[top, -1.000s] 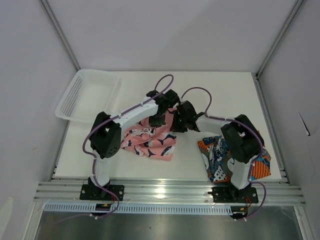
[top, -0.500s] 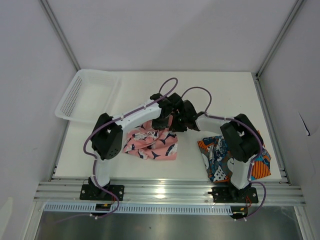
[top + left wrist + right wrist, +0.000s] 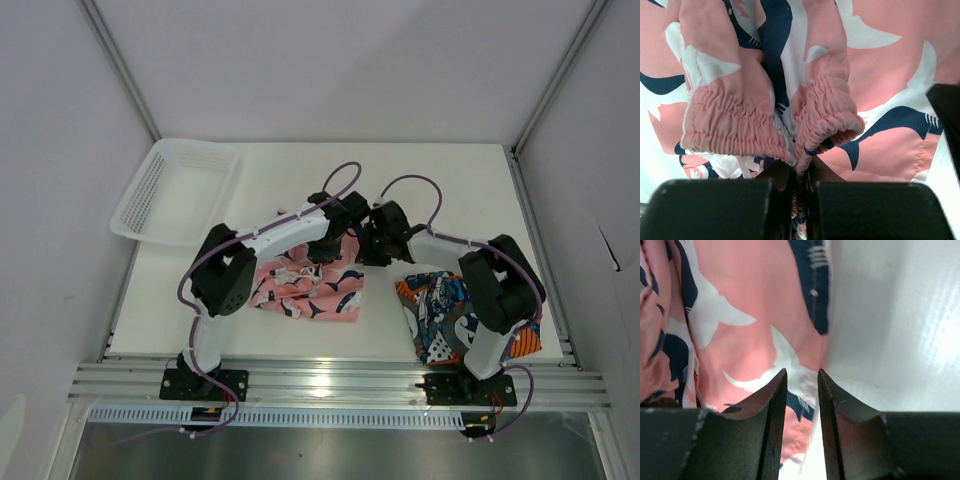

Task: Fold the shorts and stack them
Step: Fold the shorts

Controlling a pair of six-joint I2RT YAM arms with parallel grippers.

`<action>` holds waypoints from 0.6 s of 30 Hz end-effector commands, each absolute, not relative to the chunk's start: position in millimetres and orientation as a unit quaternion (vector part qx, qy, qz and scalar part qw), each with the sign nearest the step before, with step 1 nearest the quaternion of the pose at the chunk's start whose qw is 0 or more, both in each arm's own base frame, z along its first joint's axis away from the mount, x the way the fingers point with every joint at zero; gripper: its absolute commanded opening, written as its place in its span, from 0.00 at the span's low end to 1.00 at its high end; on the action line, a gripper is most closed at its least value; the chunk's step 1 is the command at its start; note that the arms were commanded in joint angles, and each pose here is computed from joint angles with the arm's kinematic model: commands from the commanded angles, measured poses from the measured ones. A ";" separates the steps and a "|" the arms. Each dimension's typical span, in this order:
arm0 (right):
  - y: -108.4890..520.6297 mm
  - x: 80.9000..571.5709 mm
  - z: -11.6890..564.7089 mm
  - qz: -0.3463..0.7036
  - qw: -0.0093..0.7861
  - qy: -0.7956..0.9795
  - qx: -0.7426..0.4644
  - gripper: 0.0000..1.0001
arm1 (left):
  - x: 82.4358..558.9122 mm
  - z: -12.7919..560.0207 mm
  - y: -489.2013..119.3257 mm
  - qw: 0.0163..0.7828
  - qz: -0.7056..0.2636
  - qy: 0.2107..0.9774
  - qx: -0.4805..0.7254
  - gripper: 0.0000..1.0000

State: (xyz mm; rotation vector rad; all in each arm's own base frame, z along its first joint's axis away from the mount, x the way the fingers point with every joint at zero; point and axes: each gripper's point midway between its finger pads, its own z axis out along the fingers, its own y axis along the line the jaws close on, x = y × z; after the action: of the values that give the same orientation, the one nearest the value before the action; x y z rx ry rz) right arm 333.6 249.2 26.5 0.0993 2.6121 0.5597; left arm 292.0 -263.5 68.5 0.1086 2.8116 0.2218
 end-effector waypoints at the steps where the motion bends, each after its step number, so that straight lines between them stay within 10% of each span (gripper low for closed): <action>1: 245.4 338.3 52.5 0.244 0.256 0.935 0.042 0.34 | 295.1 70.9 -270.7 0.174 0.067 0.982 0.030 0.00; 18: 229.7 372.4 89.8 0.348 0.276 0.894 0.052 0.38 | 304.3 157.3 -253.4 0.261 0.078 0.962 0.025 0.00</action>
State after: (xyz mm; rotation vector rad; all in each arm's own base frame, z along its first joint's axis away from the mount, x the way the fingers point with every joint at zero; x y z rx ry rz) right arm 358.1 207.0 71.2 0.2430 2.4583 0.8064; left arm 299.9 -253.9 119.7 0.0877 2.6975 0.2311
